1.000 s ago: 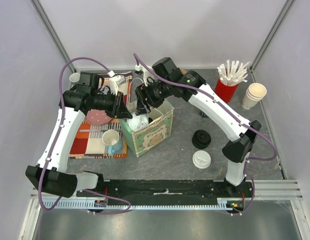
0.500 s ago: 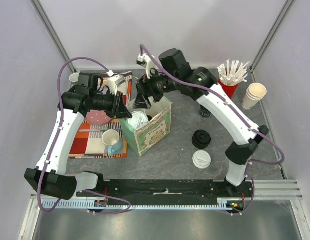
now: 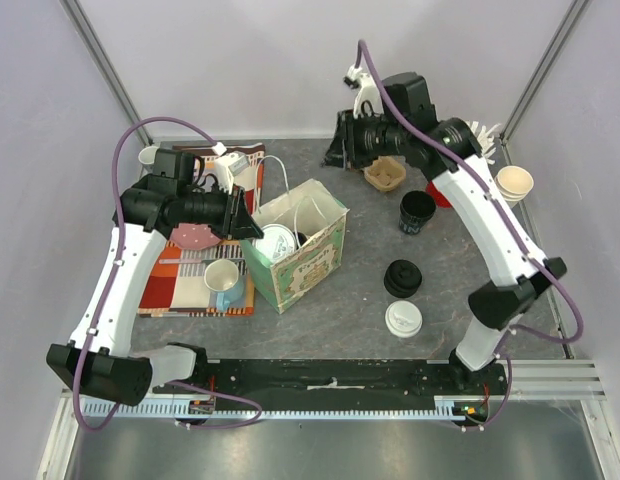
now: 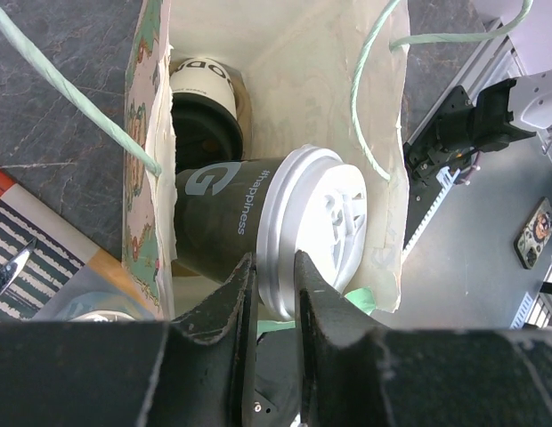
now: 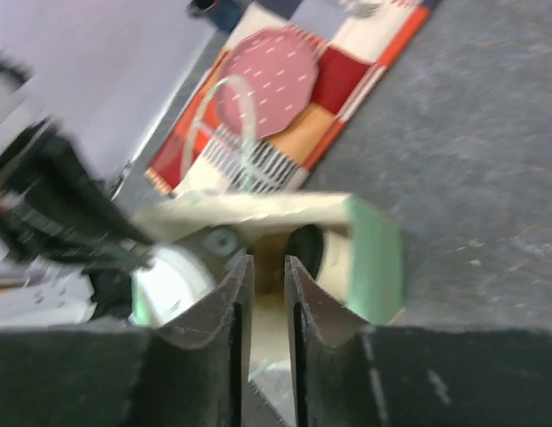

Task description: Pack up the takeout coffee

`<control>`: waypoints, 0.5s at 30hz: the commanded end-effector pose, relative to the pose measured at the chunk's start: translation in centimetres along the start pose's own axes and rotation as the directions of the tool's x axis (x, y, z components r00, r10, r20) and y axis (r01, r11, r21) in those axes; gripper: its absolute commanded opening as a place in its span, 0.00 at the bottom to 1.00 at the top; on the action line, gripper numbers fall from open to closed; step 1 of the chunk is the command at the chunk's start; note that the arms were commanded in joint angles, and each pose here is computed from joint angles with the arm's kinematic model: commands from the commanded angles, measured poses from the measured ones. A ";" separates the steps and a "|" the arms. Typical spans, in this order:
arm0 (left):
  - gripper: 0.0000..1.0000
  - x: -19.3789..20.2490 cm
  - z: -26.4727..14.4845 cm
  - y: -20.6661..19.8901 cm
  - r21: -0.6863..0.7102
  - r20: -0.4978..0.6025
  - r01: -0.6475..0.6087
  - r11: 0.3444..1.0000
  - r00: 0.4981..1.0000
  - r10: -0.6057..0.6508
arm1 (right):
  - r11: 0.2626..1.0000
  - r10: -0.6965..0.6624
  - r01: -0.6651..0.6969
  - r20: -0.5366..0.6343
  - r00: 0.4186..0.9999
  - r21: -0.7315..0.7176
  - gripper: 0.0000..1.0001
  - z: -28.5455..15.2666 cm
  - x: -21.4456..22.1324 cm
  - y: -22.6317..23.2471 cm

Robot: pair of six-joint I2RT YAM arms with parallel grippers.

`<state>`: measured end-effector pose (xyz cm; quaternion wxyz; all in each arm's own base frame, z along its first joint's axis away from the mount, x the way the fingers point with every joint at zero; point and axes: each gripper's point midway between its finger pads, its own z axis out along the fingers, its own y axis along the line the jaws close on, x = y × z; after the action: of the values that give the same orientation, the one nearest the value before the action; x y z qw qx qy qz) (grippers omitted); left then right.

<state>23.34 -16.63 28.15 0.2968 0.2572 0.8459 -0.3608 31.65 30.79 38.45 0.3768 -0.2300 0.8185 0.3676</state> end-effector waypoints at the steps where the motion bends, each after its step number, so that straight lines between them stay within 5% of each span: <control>1: 0.02 -0.6 -0.7 -0.3 -0.019 0.035 -0.064 0.998 0.997 0.065 | 0.984 0.157 -0.162 0.062 0.986 0.078 0.17 1.3 -2.9 -3.4; 3: 0.02 -0.5 -0.7 -0.2 -0.025 0.036 -0.066 0.998 0.997 0.067 | 0.981 0.167 -0.166 0.002 0.986 0.099 0.10 2.7 -1.2 -4.1; 7: 0.02 -0.4 -0.8 -0.1 -0.037 0.036 -0.060 0.997 0.997 0.062 | 0.998 0.022 -0.016 -0.110 0.994 0.057 0.09 4.2 2.2 -2.7; 15: 0.02 -0.5 -0.4 0.4 -0.048 0.040 -0.050 0.998 0.998 0.052 | 0.991 -0.094 0.065 -0.266 0.960 -0.117 0.10 6.6 7.9 2.0</control>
<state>23.23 -16.22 28.01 0.3047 0.2559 0.8489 -0.3478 30.90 35.11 29.80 0.2703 -0.2717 0.8575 0.3433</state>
